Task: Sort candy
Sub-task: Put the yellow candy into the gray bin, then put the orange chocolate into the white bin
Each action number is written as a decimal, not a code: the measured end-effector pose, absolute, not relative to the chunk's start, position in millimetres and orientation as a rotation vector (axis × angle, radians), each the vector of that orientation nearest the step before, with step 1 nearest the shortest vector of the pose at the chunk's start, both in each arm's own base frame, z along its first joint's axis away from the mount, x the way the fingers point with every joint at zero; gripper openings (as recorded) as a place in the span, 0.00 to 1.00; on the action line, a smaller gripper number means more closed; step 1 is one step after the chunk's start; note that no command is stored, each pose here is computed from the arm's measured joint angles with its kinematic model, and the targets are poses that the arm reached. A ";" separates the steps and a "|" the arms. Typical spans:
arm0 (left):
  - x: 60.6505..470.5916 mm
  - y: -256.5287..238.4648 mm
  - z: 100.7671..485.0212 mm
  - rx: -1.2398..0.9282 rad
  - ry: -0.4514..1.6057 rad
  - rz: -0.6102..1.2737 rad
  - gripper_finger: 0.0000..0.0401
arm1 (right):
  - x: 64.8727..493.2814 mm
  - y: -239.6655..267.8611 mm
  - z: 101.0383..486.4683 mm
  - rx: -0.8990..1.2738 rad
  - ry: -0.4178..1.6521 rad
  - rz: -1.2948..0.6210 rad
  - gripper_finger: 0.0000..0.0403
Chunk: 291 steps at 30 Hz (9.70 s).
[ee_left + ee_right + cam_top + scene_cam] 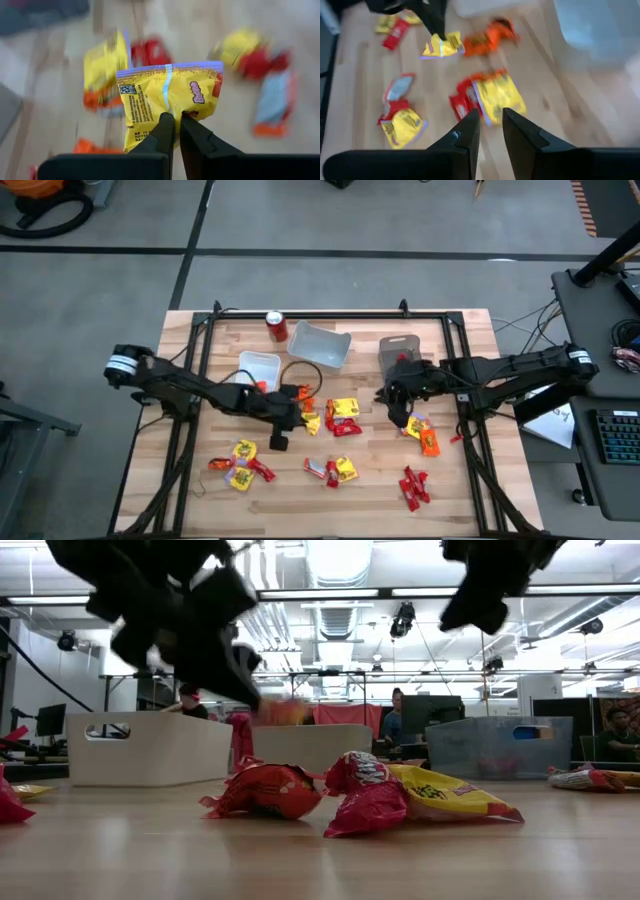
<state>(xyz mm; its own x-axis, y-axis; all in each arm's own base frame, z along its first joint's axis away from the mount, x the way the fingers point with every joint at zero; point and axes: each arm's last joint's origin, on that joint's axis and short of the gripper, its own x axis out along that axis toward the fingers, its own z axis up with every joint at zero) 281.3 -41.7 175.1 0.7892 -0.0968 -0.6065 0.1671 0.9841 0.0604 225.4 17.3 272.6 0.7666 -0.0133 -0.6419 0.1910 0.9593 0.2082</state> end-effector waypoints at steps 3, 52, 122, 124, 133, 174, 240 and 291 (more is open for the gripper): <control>274.4 -39.2 198.2 0.008 0.563 -0.148 0.00 | 235.1 22.2 272.1 0.180 0.646 -0.058 0.18; 282.7 -38.9 219.8 -0.398 0.356 -0.129 0.09 | 344.7 48.5 237.9 -0.278 0.422 0.247 0.03; 180.1 15.2 260.1 0.094 0.615 0.378 0.19 | 388.2 -169.6 187.8 0.521 0.537 -0.437 0.25; 180.1 15.2 260.1 0.094 0.615 0.378 0.19 | 388.8 -169.9 189.8 0.520 0.535 -0.438 0.29; 180.3 15.2 259.7 0.080 0.614 0.381 0.19 | 391.3 -170.3 203.3 0.497 0.638 -0.435 0.38; 132.0 45.6 293.6 -0.747 0.227 0.485 0.19 | 295.1 -237.5 267.1 0.494 0.568 -0.335 0.14; 142.3 -128.5 212.0 -0.657 1.438 0.086 0.27 | 275.0 -58.8 267.4 0.338 0.841 -0.147 0.09; 141.4 -142.2 179.4 -0.355 1.509 0.148 0.07 | 281.7 -43.7 258.8 0.278 0.793 -0.076 0.09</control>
<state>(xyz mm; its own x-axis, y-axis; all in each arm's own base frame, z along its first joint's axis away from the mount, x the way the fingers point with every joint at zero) 141.4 -142.2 179.4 0.0644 -0.1232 -0.9903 -0.3132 0.9397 -0.1373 281.7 -43.7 258.8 0.7012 0.0367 -0.7121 0.1713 0.9608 0.2181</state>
